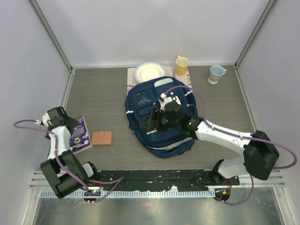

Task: Pack the student bag
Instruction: Pick up the book from the center of the board.

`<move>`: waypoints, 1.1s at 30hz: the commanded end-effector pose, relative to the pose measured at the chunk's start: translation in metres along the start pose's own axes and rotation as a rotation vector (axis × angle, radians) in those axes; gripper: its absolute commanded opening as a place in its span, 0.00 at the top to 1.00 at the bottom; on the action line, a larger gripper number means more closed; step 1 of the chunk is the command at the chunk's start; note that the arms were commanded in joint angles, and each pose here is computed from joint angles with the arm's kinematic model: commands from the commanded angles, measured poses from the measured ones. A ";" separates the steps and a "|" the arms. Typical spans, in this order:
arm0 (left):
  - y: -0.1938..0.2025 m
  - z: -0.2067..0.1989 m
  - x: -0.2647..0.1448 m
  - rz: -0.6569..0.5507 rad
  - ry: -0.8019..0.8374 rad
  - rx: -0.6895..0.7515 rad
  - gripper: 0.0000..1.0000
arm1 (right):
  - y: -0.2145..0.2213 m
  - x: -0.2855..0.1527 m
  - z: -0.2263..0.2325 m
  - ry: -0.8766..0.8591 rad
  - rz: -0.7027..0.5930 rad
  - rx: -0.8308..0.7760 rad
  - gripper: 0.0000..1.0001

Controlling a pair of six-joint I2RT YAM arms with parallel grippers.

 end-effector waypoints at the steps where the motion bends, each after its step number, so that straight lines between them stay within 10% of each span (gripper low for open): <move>1: -0.021 0.000 0.007 -0.085 -0.035 0.018 0.00 | -0.013 0.005 0.026 -0.120 -0.033 0.000 0.20; 14: -0.024 0.021 0.022 -0.182 -0.173 -0.007 0.00 | -0.008 0.017 0.027 -0.141 -0.006 0.029 0.20; 33: 0.043 -0.035 0.042 0.206 0.237 0.078 0.12 | -0.028 0.086 0.038 -0.055 0.017 -0.070 0.20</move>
Point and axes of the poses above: each gripper's point midway between its finger pads, its own x axis out along the fingers, its own z axis along the line the jaws close on, y = z × x, the point moved 4 cm from there along -x, back along the fingers, and after that the axes turned 4 degrees about -x, right-handed, at the moved point
